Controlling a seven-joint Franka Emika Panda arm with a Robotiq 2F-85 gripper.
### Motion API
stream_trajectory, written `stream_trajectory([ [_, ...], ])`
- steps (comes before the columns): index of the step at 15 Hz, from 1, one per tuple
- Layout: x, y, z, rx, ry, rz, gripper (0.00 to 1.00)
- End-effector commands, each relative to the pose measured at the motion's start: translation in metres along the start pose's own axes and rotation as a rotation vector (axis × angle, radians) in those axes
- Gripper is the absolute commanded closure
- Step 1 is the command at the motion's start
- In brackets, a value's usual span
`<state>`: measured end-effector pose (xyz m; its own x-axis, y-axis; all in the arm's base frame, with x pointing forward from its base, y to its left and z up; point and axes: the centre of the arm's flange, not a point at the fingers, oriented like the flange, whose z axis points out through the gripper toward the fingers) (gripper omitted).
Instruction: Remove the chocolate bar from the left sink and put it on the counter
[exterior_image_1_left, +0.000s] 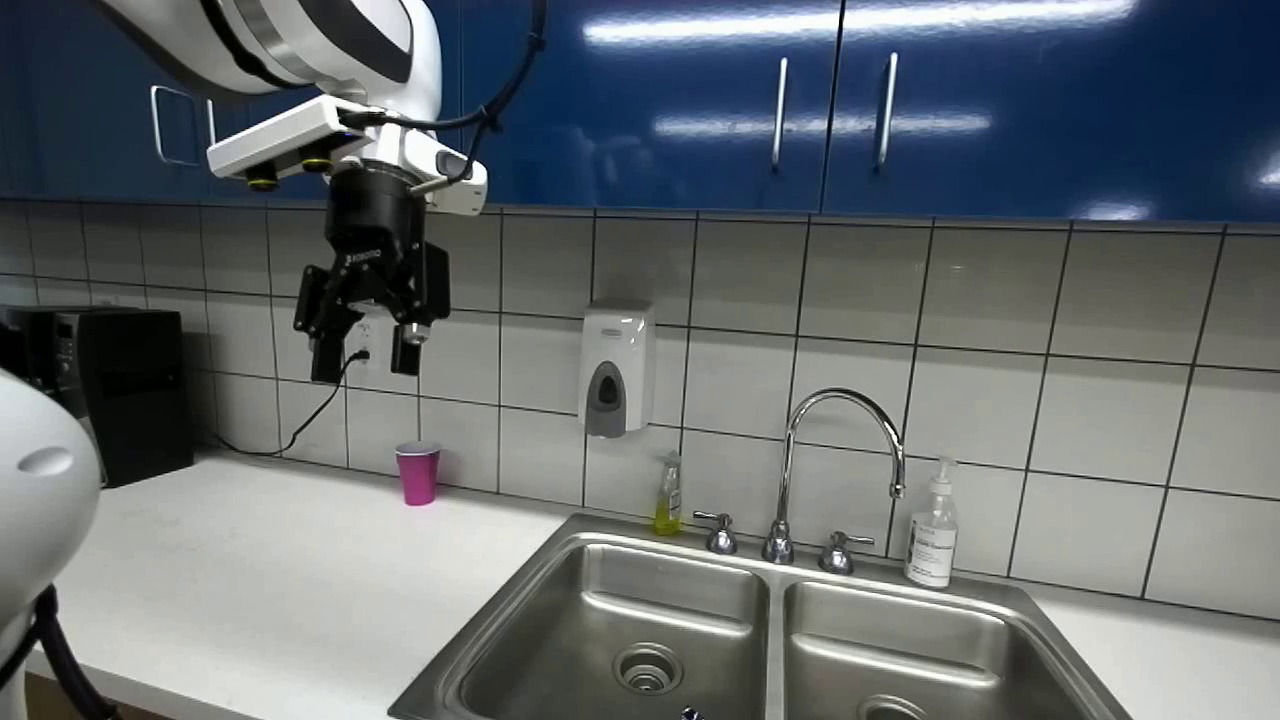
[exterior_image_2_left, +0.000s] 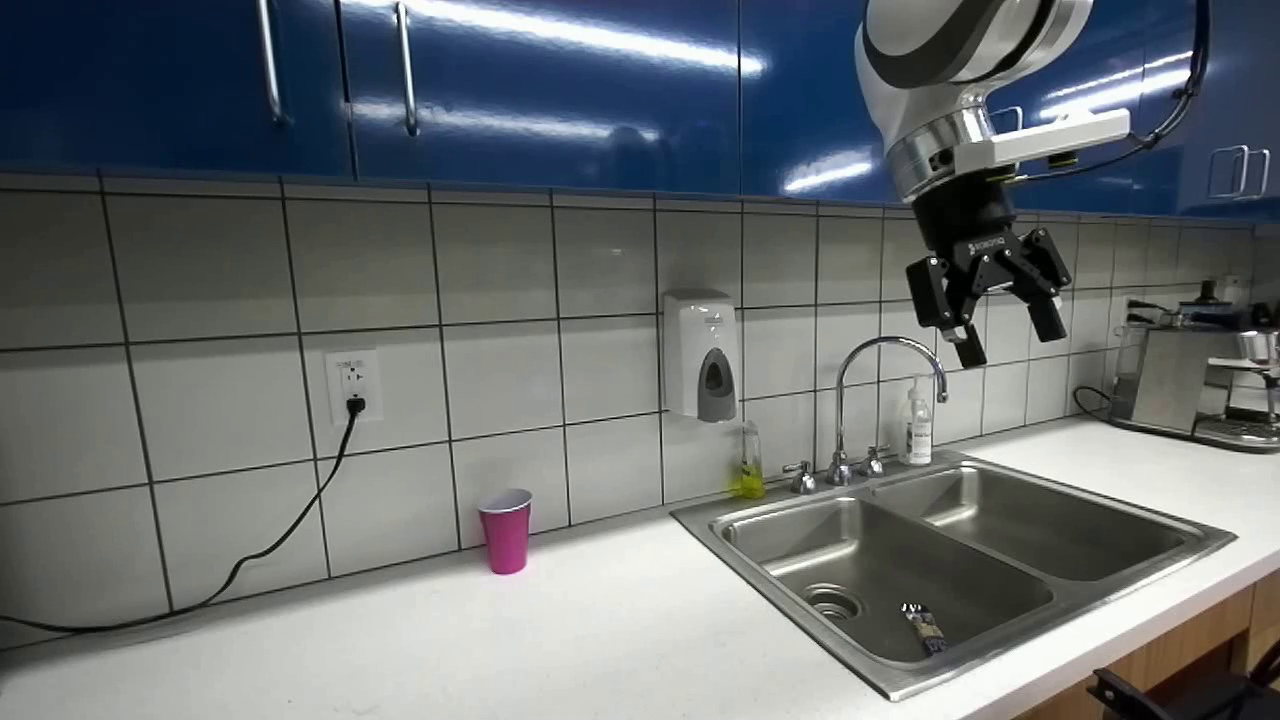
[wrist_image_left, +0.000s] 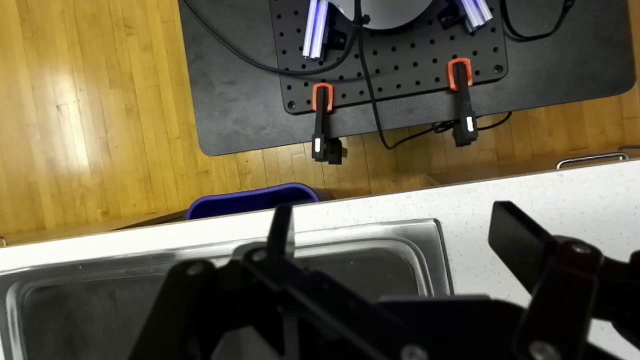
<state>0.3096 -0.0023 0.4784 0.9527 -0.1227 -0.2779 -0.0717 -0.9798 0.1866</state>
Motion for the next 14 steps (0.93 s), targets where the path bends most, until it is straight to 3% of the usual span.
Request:
stream_trajectory([
  [1, 0.016, -0.003, 0.013, 0.003, 0.016, 0.020, 0.00],
  [8, 0.080, -0.007, 0.080, 0.016, 0.048, 0.066, 0.00],
  [14, 0.134, 0.017, 0.140, 0.011, 0.061, 0.168, 0.00],
])
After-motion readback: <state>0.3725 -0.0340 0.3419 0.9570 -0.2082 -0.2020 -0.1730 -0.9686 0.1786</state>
